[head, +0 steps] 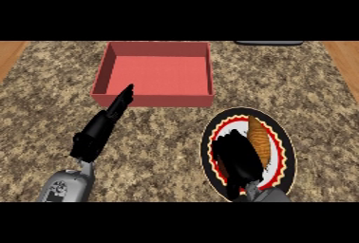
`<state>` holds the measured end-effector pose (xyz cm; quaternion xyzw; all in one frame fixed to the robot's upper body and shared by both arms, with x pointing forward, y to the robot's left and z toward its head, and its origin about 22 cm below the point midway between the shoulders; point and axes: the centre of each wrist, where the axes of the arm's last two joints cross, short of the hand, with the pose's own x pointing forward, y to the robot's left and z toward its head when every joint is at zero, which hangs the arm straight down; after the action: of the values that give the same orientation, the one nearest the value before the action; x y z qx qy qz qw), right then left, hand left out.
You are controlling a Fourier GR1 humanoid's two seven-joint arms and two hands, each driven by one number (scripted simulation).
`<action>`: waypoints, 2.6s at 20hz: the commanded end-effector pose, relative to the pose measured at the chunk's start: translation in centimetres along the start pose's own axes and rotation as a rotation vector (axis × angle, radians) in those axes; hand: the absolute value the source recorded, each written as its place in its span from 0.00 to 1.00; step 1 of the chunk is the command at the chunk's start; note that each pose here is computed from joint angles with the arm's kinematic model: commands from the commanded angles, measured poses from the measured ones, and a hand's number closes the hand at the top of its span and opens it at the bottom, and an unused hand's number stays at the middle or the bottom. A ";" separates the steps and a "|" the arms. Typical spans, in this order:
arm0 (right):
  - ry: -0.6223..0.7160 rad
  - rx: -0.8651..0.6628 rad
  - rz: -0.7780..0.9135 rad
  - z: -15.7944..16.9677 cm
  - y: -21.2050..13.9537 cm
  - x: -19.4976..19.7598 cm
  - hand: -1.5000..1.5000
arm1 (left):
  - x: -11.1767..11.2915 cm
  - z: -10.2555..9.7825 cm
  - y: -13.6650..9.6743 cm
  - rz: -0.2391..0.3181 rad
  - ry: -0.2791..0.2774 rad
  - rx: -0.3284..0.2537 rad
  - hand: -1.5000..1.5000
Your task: Pick the cupcake from the plate and place it in the cardboard box
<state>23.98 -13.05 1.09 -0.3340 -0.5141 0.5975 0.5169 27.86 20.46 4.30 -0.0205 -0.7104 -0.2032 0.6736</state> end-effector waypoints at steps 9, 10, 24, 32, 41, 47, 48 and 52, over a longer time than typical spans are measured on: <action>0.040 -0.305 0.066 -2.9 -5.9 14.0 1.00 | -0.2 -1.3 -1.1 -0.015 -0.030 -0.077 0.50; 0.043 -0.322 0.063 -2.5 -5.4 14.7 1.00 | 0.8 -1.8 0.6 -0.013 -0.030 -0.053 0.50; -0.070 -0.566 -0.158 2.3 -16.3 22.0 1.00 | -0.9 -1.6 -1.7 0.007 -0.010 -0.048 0.50; 0.020 -0.620 -0.242 1.6 -20.4 23.0 1.00 | -0.6 -1.3 0.1 -0.010 -0.002 -0.045 0.50; 0.084 -0.660 -0.293 -2.7 -24.4 22.6 1.00 | 0.8 -2.4 0.0 0.007 -0.009 -0.022 0.50; 0.110 -0.671 -0.336 -5.3 -25.4 22.1 1.00 | 0.4 -0.8 -0.2 0.011 -0.011 -0.031 0.50; 0.118 -0.661 -0.340 -7.4 -24.3 20.1 1.00 | 0.0 -1.0 -1.2 -0.004 -0.013 -0.033 0.50; 0.151 -0.660 -0.303 -7.7 -26.3 21.4 1.00 | -0.4 -2.2 1.5 -0.012 -0.007 -0.020 0.50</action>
<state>32.18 7.30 26.52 -0.4329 -0.7006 0.3254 0.4647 29.31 20.44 4.52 -0.0261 -0.7118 -0.2151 0.6681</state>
